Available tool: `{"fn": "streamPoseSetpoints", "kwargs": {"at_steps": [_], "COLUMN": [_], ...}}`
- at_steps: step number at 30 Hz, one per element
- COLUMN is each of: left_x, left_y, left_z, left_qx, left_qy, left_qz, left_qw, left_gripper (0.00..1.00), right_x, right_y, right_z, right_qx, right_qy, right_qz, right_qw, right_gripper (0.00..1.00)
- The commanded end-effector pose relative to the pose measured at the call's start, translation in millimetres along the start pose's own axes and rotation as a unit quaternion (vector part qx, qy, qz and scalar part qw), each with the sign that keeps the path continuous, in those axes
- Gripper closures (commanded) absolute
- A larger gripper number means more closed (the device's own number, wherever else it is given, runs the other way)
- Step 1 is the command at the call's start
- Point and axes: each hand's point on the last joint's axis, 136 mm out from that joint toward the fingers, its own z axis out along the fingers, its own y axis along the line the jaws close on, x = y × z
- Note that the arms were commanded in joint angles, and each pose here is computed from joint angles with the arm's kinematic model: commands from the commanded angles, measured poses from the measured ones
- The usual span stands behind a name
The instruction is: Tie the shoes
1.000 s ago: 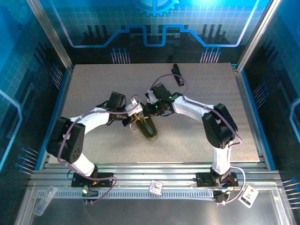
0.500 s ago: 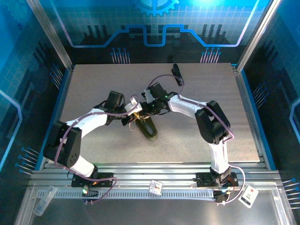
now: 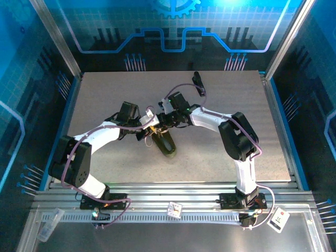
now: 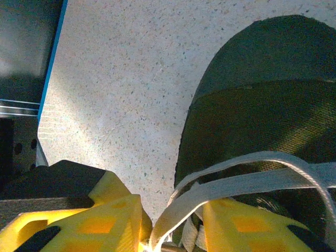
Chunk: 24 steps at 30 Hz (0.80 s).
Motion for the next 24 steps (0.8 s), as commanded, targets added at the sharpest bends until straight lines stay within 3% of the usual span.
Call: {"fn": "streamPoseSetpoints", "kwargs": {"at_steps": [1,9,24], "left_x": [-10,-13,-16], "left_y": [-6,-11,-11], "left_z": [3,3,5], "left_qx": [0.025,0.05,0.072], "left_qy": [-0.029,-0.027,-0.017], "left_qz": [0.002,-0.005,-0.015], "left_qw": [0.999,0.998,0.997], "left_gripper": [1.0,1.0,1.0], "right_x": [-10,-8,5], "right_y": [14,6,-10], "right_z": [-19,-42,-42], "right_qx": [-0.03,-0.017,-0.021], "right_qy": [-0.023,-0.044,-0.053], "right_qz": [0.001,0.004,0.038], "right_qw": [0.999,0.999,0.998], "right_gripper": [0.63,0.61,0.65]}}
